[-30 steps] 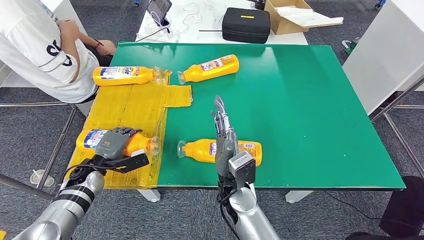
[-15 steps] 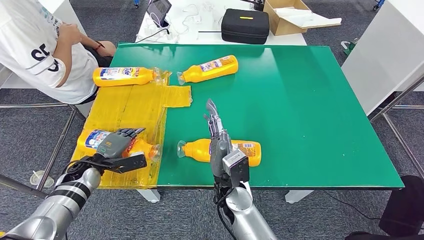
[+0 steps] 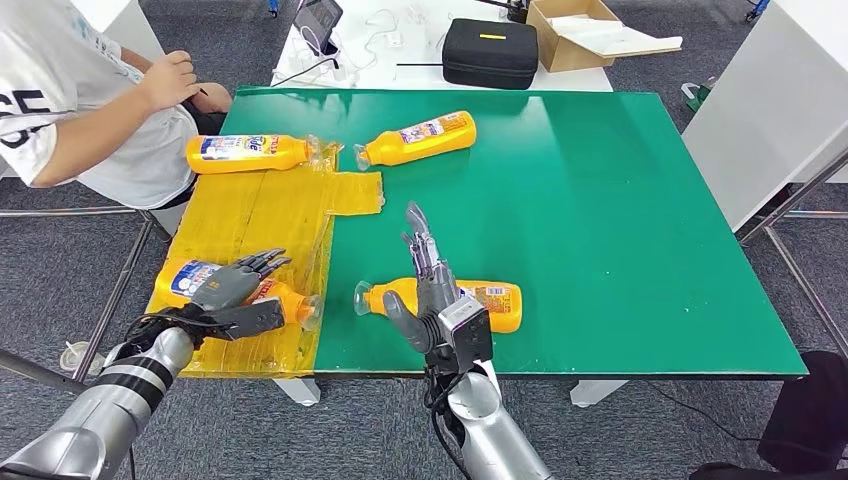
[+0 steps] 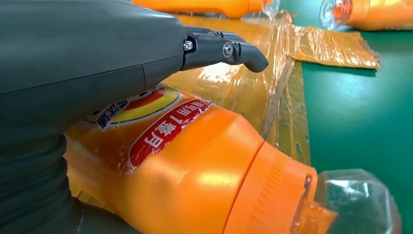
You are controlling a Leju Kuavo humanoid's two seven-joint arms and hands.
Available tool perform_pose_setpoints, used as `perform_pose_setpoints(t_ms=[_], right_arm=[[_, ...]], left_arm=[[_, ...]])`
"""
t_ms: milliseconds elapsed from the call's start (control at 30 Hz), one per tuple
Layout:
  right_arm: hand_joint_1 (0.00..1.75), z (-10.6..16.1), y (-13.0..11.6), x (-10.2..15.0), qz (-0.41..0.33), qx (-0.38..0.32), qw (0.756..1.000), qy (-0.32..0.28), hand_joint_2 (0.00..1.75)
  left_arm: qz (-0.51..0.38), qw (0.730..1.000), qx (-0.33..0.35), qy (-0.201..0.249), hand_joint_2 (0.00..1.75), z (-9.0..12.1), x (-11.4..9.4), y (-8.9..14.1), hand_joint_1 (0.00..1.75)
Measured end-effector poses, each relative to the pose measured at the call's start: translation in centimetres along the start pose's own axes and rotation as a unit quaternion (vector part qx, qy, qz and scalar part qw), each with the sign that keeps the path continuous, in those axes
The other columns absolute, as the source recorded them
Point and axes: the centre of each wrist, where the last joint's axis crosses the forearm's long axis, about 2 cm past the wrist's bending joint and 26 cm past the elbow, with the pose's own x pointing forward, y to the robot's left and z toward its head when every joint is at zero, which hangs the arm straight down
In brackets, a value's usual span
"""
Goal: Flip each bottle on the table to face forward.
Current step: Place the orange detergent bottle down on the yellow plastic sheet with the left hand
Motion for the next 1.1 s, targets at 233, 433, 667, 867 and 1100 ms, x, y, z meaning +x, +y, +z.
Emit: perform_pose_setpoints(t_ms=[233,433,667,867,1100], right_arm=[[0.0,0.1,-0.1,-0.4,-0.002,0.0,1.0,0.013,1.75],[0.0,0.3,-0.2,-0.8,-0.007,0.002,1.0,0.023,1.75],[0.0,0.6,-0.2,-1.1,-0.009,0.002,0.999,0.03,1.75],[0.0,0.7,-0.3,-1.2,0.017,-0.001,0.999,0.035,1.75],[0.0,1.0,-3.0,-1.4,0.213,0.047,0.968,0.125,1.75]], left_arm=[[0.094,0.995,-0.037,-0.011,0.87,1.1,-0.7,1.3,0.0],[0.12,0.992,-0.018,-0.029,0.0,1.8,-1.0,1.6,0.0],[0.121,0.992,0.004,-0.042,1.75,1.6,-0.7,0.8,0.0],[0.127,0.983,0.106,-0.073,1.75,0.7,0.7,-1.3,0.0],[0.156,0.893,0.405,-0.118,1.75,-2.3,6.6,-2.0,0.0]])
